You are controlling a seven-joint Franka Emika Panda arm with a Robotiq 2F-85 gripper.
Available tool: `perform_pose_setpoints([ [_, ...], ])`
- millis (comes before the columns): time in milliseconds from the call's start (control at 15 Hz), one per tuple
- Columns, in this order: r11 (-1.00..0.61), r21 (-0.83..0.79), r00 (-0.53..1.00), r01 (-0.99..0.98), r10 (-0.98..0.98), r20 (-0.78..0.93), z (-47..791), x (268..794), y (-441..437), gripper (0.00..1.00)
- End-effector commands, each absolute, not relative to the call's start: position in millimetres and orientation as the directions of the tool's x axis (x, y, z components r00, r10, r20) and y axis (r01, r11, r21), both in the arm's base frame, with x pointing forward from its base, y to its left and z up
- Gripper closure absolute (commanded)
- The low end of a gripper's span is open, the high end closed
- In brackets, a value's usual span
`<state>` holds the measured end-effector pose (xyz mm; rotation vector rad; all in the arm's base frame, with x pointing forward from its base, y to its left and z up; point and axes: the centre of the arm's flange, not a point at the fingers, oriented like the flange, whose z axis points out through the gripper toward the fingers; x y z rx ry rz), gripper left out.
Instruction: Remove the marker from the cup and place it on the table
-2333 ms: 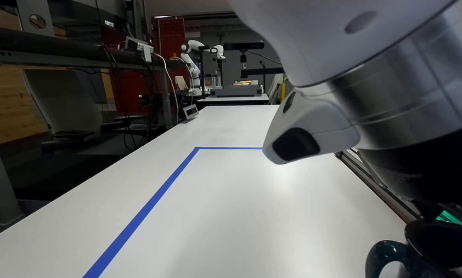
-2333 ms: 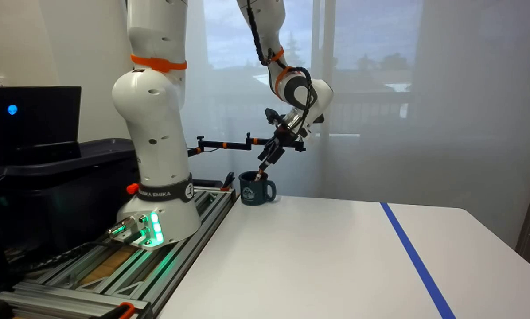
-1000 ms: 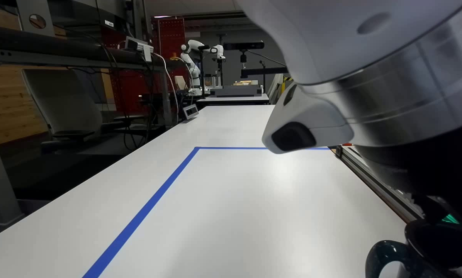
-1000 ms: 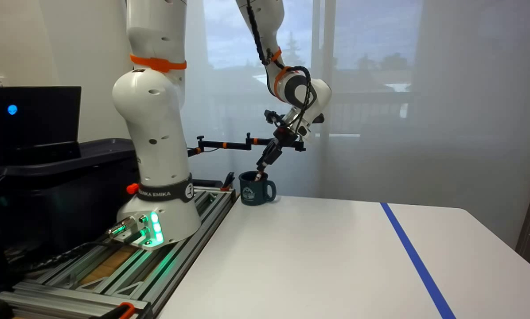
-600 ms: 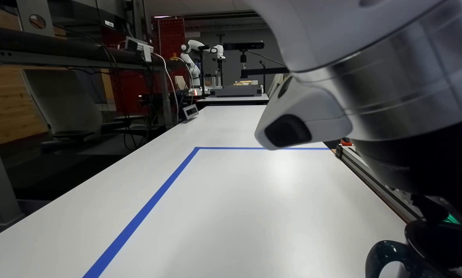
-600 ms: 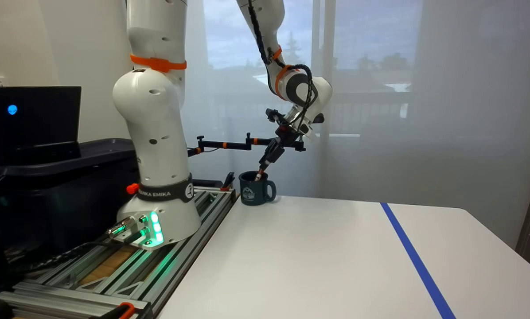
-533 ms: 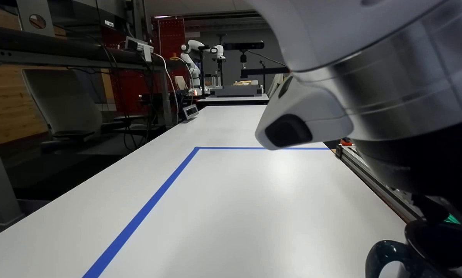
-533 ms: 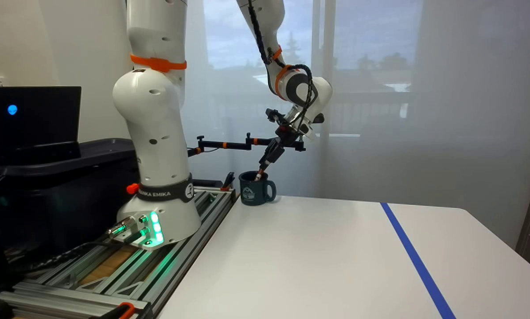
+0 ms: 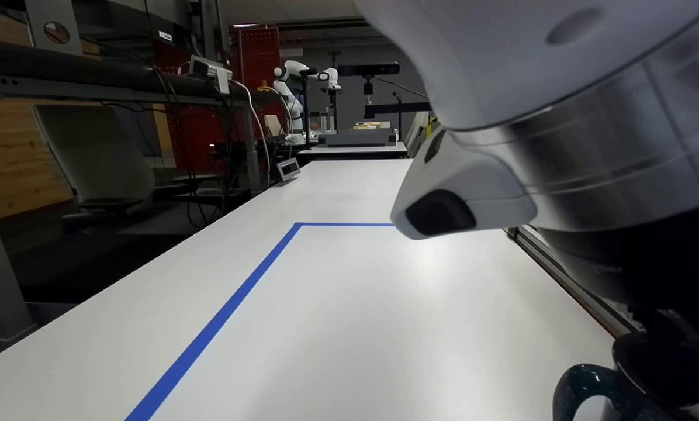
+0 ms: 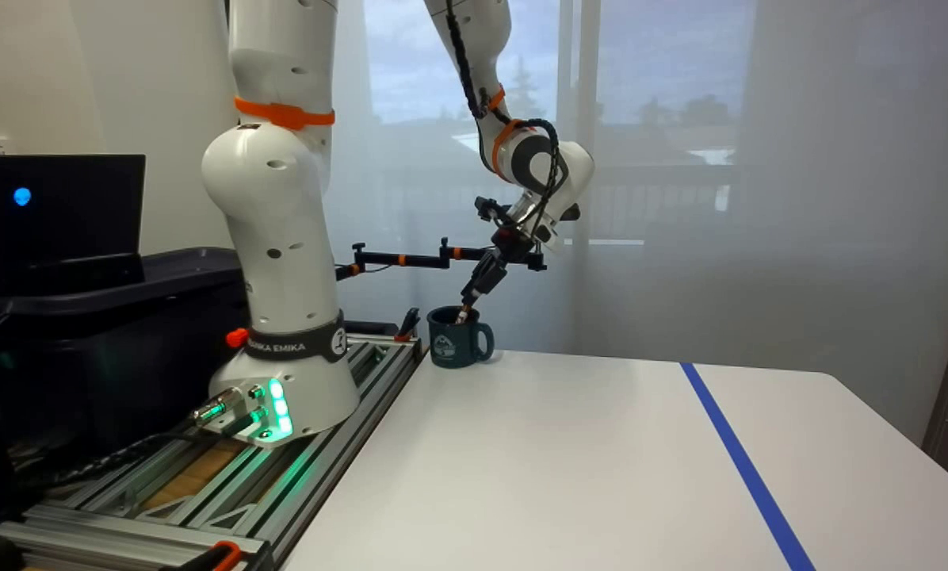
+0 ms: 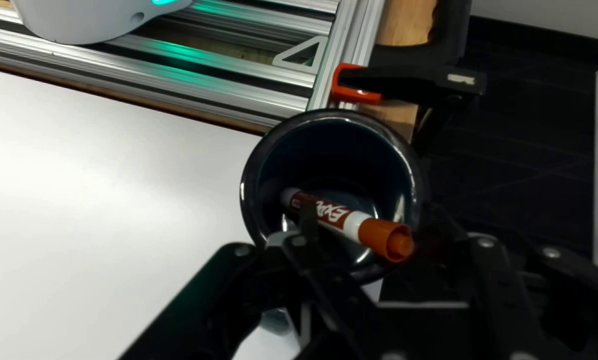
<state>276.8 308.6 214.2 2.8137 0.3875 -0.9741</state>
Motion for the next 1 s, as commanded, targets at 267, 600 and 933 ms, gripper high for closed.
perform_pose_setpoints([
  [267, -0.959, 0.06, 0.742, 0.279, 0.175, -0.647, 203.8, 271.3, 312.1, 0.48],
  [600, -0.96, 0.067, 0.738, 0.271, 0.162, -0.656, 201.4, 267.6, 310.0, 0.48],
  [933, -0.966, 0.083, 0.747, 0.245, 0.134, -0.651, 202.5, 264.6, 305.7, 0.5],
])
